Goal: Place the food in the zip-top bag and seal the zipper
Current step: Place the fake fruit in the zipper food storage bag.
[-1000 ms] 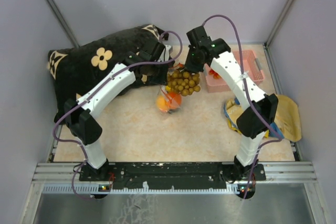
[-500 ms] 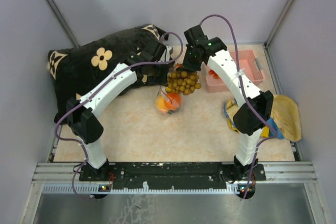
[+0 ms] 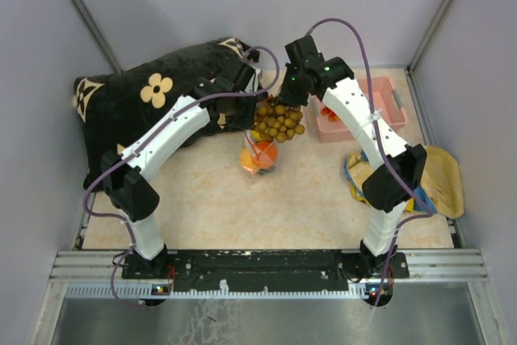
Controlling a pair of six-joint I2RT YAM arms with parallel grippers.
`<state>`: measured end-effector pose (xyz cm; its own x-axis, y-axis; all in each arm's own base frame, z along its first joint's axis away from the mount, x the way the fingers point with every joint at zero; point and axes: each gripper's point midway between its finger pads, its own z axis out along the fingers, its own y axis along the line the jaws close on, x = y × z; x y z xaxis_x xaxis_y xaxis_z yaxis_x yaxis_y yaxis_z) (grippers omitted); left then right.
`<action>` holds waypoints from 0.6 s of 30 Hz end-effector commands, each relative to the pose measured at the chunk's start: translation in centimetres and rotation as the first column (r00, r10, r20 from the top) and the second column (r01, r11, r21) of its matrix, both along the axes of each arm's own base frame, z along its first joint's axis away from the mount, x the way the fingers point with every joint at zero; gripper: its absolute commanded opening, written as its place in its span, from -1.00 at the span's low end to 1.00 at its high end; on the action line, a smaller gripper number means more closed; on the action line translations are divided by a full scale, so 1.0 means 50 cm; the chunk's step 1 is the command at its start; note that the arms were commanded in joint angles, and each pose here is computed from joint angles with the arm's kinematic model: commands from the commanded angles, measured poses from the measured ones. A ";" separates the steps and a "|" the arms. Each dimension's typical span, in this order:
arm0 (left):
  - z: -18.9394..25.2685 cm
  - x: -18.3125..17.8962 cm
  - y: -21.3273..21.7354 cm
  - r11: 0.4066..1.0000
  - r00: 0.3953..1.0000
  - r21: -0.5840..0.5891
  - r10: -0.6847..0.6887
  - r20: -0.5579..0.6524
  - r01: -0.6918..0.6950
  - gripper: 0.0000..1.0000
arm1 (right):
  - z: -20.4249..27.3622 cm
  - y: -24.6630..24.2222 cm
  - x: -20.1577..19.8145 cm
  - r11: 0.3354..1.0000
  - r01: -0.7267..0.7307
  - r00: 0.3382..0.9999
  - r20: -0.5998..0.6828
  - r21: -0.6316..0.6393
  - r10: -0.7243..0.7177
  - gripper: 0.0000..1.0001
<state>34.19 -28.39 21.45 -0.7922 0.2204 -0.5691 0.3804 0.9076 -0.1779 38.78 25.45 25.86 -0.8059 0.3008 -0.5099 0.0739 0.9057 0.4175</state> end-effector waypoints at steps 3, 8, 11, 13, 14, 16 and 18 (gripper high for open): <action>0.060 0.006 0.033 0.999 0.997 -0.012 0.053 0.059 -0.053 -0.54 | 0.077 0.015 0.002 0.999 -0.012 0.994 0.108 0.047 0.006 -1.00; 0.076 0.010 0.045 0.998 0.995 -0.016 0.066 0.074 -0.065 -0.54 | 0.073 0.020 0.002 0.999 -0.020 0.994 0.106 0.025 0.017 -1.00; 0.089 0.011 0.046 0.998 0.994 -0.023 0.067 0.086 -0.065 -0.55 | 0.070 0.020 0.001 1.000 -0.017 0.994 0.105 0.008 0.016 -1.00; 0.099 0.012 0.047 0.997 0.993 -0.028 0.068 0.100 -0.066 -0.55 | 0.070 0.015 0.002 1.000 -0.011 0.994 0.107 -0.002 0.011 -1.00; 0.100 0.012 0.048 0.998 0.992 -0.027 0.067 0.103 -0.065 -0.56 | 0.071 0.014 0.001 1.000 -0.009 0.994 0.108 -0.005 0.010 -1.00; 0.100 0.012 0.049 0.998 0.992 -0.025 0.066 0.107 -0.064 -0.64 | 0.069 0.014 0.001 1.000 -0.009 0.994 0.107 -0.008 0.010 -1.00; 0.093 0.012 0.047 0.998 0.993 -0.024 0.060 0.103 -0.058 -0.82 | 0.071 0.015 0.000 1.000 -0.010 0.994 0.109 -0.007 0.011 -1.00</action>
